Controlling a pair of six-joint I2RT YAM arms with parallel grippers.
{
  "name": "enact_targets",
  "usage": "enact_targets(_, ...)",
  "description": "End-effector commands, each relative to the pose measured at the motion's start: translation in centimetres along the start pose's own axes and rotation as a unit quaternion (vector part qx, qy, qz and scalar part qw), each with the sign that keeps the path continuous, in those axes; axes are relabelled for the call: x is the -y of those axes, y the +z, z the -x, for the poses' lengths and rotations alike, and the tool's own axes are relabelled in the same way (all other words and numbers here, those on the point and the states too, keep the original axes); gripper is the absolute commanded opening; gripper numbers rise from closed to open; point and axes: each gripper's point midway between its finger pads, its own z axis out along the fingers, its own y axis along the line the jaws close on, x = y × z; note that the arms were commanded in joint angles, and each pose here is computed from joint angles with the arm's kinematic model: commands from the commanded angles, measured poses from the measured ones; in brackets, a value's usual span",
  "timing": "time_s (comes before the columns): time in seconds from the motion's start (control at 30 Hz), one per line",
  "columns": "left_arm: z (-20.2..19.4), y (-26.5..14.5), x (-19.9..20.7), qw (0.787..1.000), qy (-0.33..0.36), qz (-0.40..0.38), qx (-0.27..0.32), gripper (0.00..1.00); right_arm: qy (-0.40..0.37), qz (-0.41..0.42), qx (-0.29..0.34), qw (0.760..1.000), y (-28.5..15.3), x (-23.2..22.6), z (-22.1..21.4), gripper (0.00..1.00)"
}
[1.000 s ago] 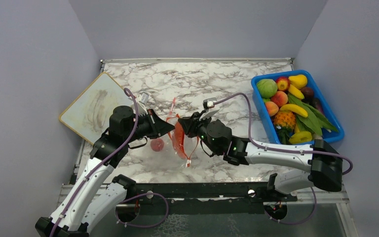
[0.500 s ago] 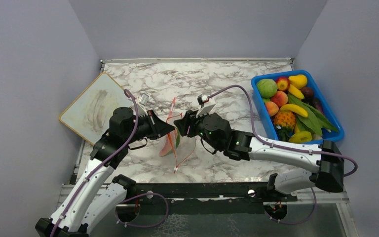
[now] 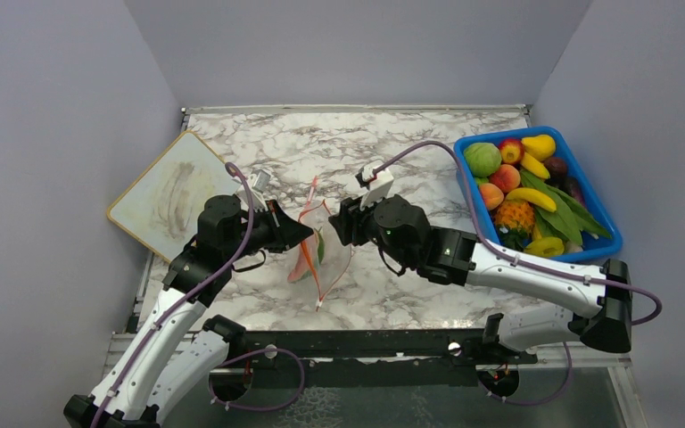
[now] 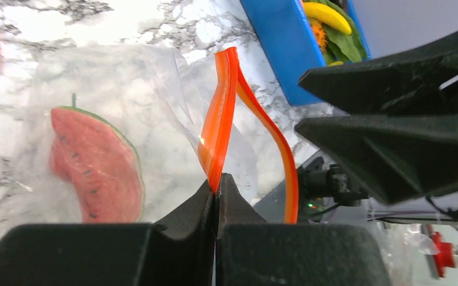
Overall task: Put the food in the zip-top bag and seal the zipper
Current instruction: Pick up the fake fruit from the bin.
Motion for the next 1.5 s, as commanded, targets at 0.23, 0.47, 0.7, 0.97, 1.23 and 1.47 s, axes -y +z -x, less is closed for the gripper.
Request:
enact_targets(0.23, 1.4, -0.5, -1.8, 0.992, 0.119, 0.037, 0.031, 0.0, -0.034, -0.113, 0.001, 0.993, 0.7, 10.9, 2.7, 0.46)
enact_targets(0.47, 0.4, -0.3, -2.2, 0.988, 0.152, 0.017, 0.033, 0.0, -0.031, -0.221, -0.021, 0.975, 0.8, 19.8, 3.6, 0.46)
enact_targets(0.7, 0.5, -0.5, -2.0, 0.985, 0.165, 0.01, 0.044, 0.0, 0.017, -0.324, -0.034, 0.945, -0.5, 29.0, 4.1, 0.48)
enact_targets(0.97, 0.5, -0.5, -2.2, 0.985, 0.167, 0.013, 0.044, 0.0, 0.098, -0.403, -0.026, 0.91, -2.6, 37.7, 3.3, 0.69)
enact_targets(1.23, 0.6, -0.6, -2.2, 0.984, 0.169, 0.014, 0.048, 0.0, 0.15, -0.427, -0.017, 0.891, -3.6, 43.3, 2.0, 0.9)
enact_targets(1.47, 0.7, -0.6, -2.2, 0.984, 0.17, 0.014, 0.048, 0.0, 0.168, -0.423, -0.023, 0.89, -2.4, 45.7, 0.6, 1.0)
